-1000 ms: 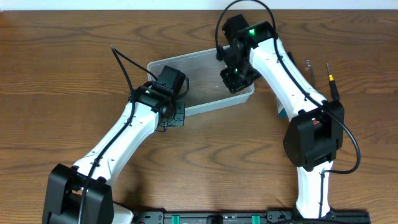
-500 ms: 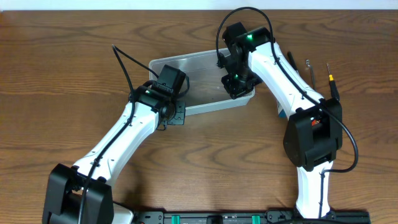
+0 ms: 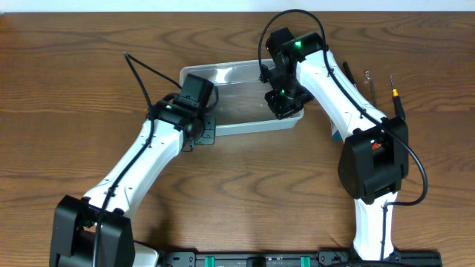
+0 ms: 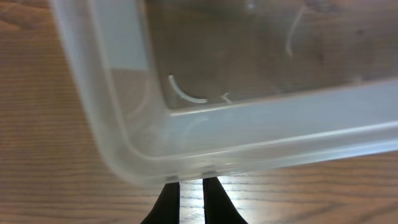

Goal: Pack container
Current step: 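Slide the container to table center, then release and withdraw both grippers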

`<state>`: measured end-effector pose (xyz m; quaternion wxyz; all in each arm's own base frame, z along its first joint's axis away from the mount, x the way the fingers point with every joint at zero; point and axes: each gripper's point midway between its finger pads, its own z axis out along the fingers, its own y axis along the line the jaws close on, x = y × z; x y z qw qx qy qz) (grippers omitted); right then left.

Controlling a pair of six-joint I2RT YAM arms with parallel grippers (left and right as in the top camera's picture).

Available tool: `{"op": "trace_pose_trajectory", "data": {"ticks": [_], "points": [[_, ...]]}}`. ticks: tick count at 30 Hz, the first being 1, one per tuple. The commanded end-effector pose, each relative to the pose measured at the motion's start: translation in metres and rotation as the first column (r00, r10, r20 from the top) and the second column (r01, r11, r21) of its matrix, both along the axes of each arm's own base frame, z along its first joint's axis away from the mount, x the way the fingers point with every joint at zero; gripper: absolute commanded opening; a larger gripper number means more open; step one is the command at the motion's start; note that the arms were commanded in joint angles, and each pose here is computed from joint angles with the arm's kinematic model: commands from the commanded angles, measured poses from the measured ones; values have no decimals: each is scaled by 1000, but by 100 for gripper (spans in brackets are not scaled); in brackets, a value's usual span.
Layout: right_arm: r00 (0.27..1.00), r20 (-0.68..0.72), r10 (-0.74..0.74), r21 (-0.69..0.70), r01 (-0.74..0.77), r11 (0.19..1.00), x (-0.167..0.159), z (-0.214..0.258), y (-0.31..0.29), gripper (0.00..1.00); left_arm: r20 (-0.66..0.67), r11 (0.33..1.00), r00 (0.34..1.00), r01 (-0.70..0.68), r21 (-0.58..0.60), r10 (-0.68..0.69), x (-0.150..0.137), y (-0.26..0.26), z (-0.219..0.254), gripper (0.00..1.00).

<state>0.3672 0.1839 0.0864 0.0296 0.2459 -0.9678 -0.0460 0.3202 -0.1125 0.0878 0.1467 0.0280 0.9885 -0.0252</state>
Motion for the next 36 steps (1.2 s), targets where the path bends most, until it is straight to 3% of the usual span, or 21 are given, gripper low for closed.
{"op": "trace_pose_trajectory", "data": {"ticks": [1,4,5,6,8,10,17,22,24,25,26,31,36], "points": [[1000,10,4,6,-4,1000,-1,5,-1,1,0,999,1000,-20,24,20,3,12,-3,7],[1000,12,4,7,-4,1000,0,5,-1,4,-1,999,1000,-30,24,30,4,15,-3,7],[1000,14,4,7,-4,1000,0,5,-1,13,-3,999,1000,-30,24,30,3,15,-3,7],[1000,16,4,8,-4,1000,1,5,0,33,-9,999,1000,-28,23,28,2,15,-3,7],[1000,24,4,11,-4,1000,3,5,0,54,-24,1000,999,-23,5,23,-1,12,-4,7],[999,43,3,19,-4,1000,7,5,2,67,-43,1000,999,-16,-13,15,-5,9,-5,7],[990,143,0,64,-9,998,32,11,13,78,-87,1000,996,-19,-4,18,-16,12,-1,7],[972,235,-5,104,-20,994,53,38,23,78,-47,1000,999,-18,-18,17,-13,11,21,7],[961,277,-12,123,-23,992,61,57,26,78,-9,999,1000,-18,-31,17,-9,9,35,24],[954,298,-23,134,-17,991,65,69,27,79,17,999,1000,-18,-38,18,-6,9,44,69],[947,316,-48,142,3,990,68,82,27,79,44,999,999,-17,-46,19,-4,9,54,98],[885,421,-199,68,188,980,78,144,-19,79,174,996,983,-53,-68,64,7,21,96,98],[830,490,-265,-19,315,949,68,192,-86,80,259,980,946,-196,-28,197,13,68,119,98]]}}
